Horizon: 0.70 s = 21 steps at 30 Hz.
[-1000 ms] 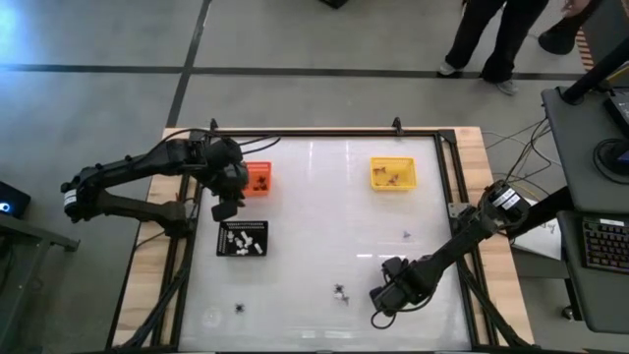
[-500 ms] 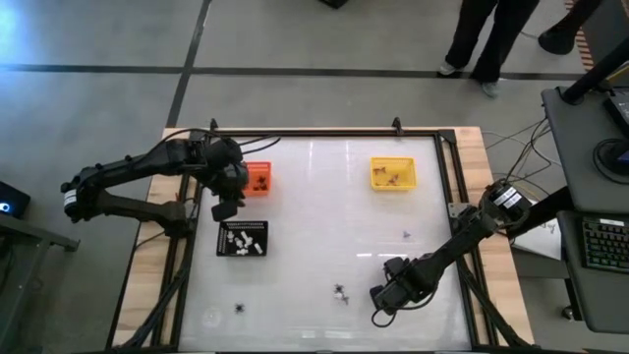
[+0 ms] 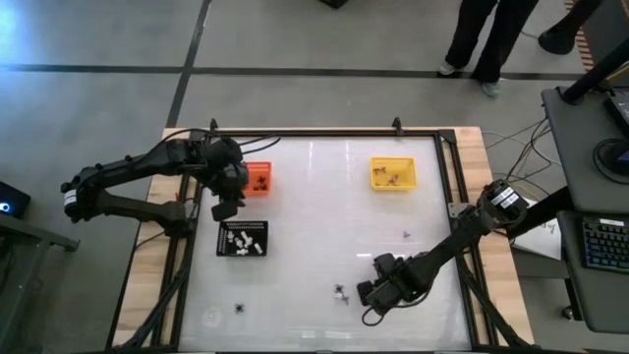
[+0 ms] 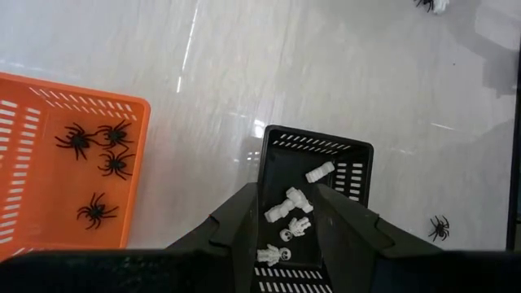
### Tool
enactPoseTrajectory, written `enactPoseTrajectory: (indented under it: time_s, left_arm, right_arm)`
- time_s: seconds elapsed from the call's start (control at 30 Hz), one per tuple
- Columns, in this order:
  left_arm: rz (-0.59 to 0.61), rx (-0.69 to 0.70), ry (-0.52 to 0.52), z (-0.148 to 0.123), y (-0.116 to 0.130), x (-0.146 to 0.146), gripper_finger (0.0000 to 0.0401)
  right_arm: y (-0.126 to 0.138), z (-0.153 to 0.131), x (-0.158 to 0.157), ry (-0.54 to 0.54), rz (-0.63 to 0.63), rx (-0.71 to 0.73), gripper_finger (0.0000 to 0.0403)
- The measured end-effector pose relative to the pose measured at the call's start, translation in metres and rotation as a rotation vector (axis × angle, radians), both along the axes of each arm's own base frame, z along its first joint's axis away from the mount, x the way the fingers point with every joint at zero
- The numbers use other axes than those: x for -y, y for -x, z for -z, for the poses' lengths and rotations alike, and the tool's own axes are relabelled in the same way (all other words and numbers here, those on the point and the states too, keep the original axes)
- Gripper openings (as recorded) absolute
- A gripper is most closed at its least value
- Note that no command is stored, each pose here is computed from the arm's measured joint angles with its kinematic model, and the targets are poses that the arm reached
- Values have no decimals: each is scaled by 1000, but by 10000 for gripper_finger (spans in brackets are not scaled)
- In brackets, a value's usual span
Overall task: Sort Halloween decoration
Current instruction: Put the white skeleton toy into the black bin
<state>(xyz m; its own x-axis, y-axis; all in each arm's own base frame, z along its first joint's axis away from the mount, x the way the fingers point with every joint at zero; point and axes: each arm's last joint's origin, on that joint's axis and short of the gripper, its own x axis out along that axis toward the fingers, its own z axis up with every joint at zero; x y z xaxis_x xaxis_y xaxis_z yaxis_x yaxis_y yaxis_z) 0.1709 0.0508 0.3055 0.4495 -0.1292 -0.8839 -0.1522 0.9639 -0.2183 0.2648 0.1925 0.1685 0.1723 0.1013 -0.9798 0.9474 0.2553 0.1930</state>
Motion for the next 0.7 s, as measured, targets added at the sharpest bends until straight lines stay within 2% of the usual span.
enactPoseTrajectory:
  time_s: [0.23,0.4,0.7]
  left_arm:
    - [13,2,-7,0,0,0,103]
    - [23,4,-12,0,0,0,103]
    - [30,5,-16,0,0,0,103]
  right_arm:
    - [-26,-13,21,56,-21,99,13]
    - [-48,-21,47,107,-61,166,13]
    - [-85,-32,94,178,-140,371,13]
